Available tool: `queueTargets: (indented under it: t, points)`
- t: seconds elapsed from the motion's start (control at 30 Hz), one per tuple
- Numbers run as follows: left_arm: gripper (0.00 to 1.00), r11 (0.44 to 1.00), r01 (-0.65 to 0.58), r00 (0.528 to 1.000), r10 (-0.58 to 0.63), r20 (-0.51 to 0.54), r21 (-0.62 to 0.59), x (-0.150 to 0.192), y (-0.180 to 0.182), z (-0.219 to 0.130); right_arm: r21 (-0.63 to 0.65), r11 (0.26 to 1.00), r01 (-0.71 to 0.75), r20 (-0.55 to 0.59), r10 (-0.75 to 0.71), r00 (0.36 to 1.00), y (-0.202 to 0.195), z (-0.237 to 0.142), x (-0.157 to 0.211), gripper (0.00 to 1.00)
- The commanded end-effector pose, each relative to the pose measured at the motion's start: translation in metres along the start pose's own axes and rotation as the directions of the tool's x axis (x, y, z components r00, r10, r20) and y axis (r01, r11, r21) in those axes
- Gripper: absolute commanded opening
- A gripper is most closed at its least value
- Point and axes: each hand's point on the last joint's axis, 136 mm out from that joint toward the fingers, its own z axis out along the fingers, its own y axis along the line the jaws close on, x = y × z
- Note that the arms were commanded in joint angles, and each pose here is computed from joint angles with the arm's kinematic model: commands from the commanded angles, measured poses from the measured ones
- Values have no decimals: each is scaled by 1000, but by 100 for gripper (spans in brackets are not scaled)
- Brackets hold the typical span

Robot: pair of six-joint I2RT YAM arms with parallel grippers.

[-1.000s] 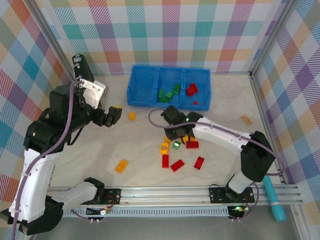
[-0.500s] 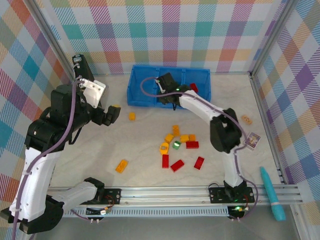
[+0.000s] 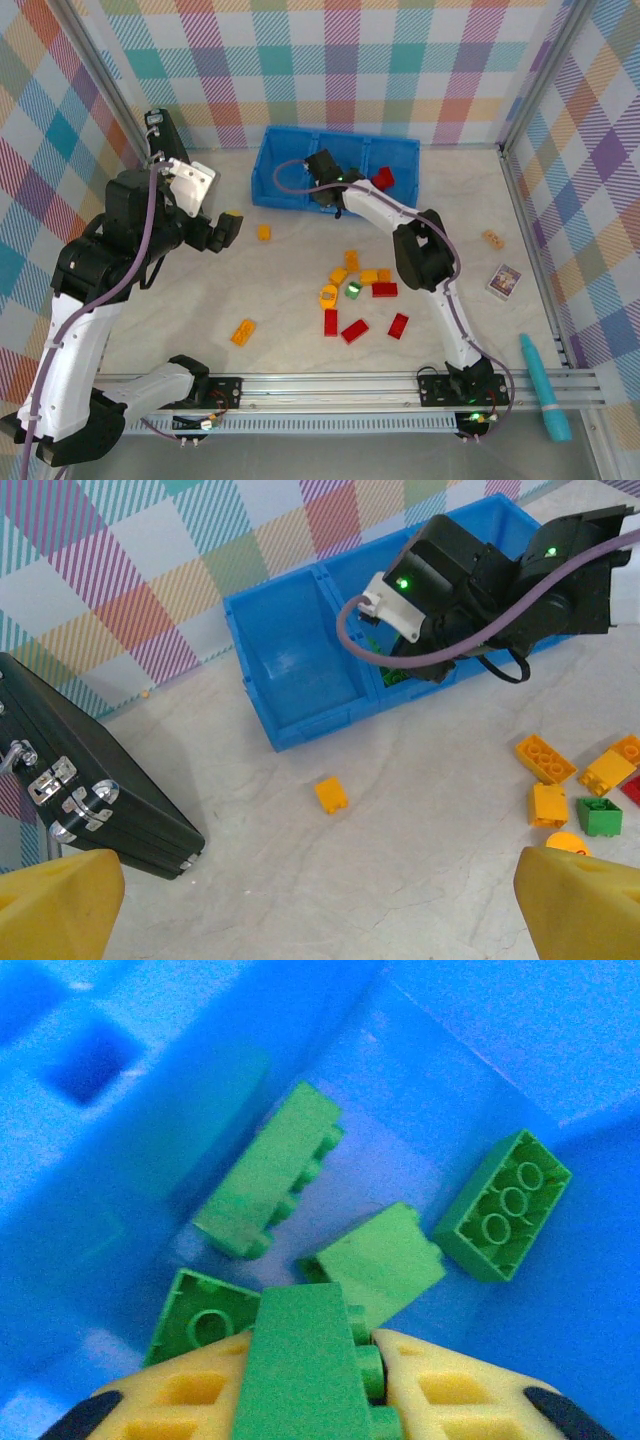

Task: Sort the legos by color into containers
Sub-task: Place the lego in the container.

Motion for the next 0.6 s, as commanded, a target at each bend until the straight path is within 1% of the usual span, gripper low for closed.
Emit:
queueTargets:
  t: [0.0,0.03,0.07,0.1,0.2,0.37,0.47,0.57]
  points:
    - [100,1000,-15,999,15,33,3,-4,-1,-8,-6,998,-55,35,55,998,-17,-11,-20,43]
    - [100,1000,-13,999,13,35,5,-5,-2,-10,-9,998,-62,33,62,998,-19,-11,-22,51]
    - [100,1000,-12,999,11,39,6,-6,-2,-12,-14,998,-65,30,65,997,-20,-11,-22,55]
    - [100,1000,-9,999,8,44,8,-7,-1,-15,-27,997,-67,34,68,997,-19,-13,-25,58]
    - [100,1000,1,998,-2,65,20,-10,-2,-25,-77,994,-80,61,85,995,-18,-28,-38,58]
    - [100,1000,7,997,-9,79,24,-9,-3,-31,-132,986,-107,101,121,988,-26,-76,-54,59]
    - [100,1000,9,997,-11,82,26,-9,-3,-32,-161,978,-135,71,148,986,-31,-110,-43,60]
    - [100,1000,8,995,-11,98,27,-12,-3,-35,-233,950,-208,8,216,976,-25,-145,-10,61]
